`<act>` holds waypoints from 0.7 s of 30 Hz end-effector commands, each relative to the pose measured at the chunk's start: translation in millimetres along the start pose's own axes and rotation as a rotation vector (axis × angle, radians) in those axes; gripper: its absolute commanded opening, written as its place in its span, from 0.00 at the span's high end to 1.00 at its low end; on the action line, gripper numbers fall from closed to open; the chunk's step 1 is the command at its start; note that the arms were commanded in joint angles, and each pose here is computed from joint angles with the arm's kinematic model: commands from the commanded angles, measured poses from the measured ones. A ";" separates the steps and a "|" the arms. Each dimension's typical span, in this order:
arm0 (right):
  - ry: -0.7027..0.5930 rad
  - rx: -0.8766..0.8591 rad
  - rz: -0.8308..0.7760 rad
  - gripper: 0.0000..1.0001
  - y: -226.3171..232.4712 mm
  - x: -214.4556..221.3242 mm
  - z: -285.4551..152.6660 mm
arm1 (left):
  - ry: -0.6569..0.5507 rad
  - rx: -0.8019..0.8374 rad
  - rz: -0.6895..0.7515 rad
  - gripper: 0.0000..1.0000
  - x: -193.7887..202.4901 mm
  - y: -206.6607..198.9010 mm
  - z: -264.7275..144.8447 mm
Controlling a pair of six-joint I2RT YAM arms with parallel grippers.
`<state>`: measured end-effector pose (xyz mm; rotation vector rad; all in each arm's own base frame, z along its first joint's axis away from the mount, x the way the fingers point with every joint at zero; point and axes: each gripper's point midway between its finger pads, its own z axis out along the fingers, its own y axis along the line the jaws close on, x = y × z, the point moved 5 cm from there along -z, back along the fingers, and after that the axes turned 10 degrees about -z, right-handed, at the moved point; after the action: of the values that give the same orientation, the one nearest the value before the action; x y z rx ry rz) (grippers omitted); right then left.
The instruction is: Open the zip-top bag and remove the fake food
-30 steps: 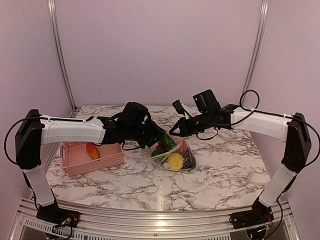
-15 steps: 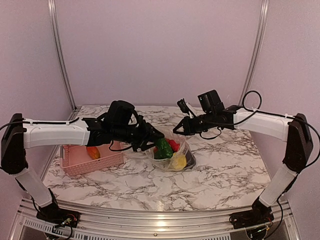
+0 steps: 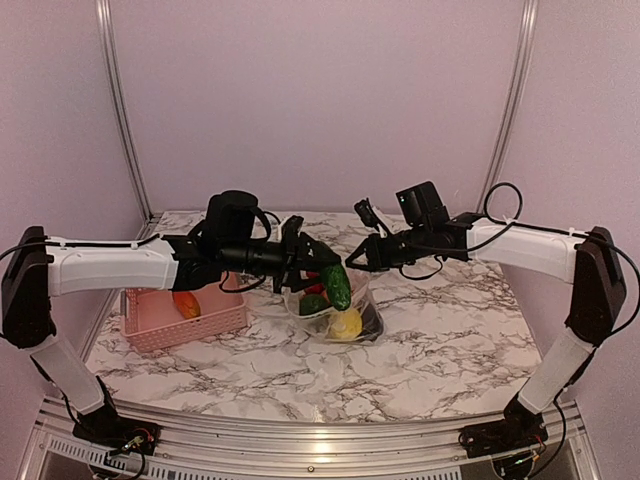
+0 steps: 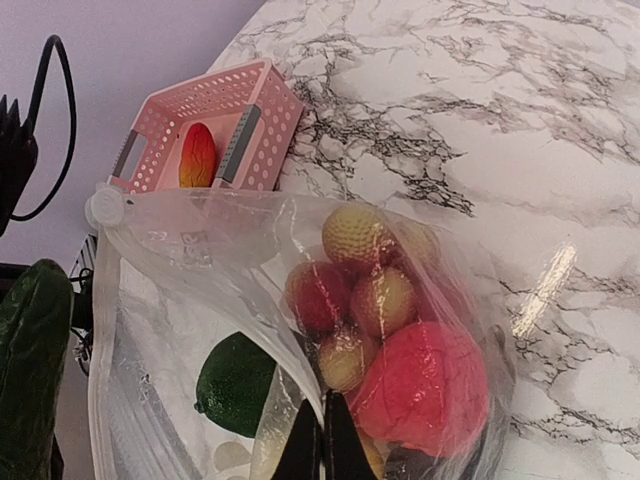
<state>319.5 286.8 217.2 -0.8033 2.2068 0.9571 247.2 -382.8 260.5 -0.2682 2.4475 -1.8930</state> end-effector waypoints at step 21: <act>-0.145 0.136 0.035 1.00 -5.2 -45.1 -57.0 | -0.701 -0.343 -0.043 0.83 -82.5 84.4 -224.9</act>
<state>332.5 260.6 247.2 -0.6682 2.1821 0.8852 291.7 -164.8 284.0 -0.6822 2.0910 -1.2826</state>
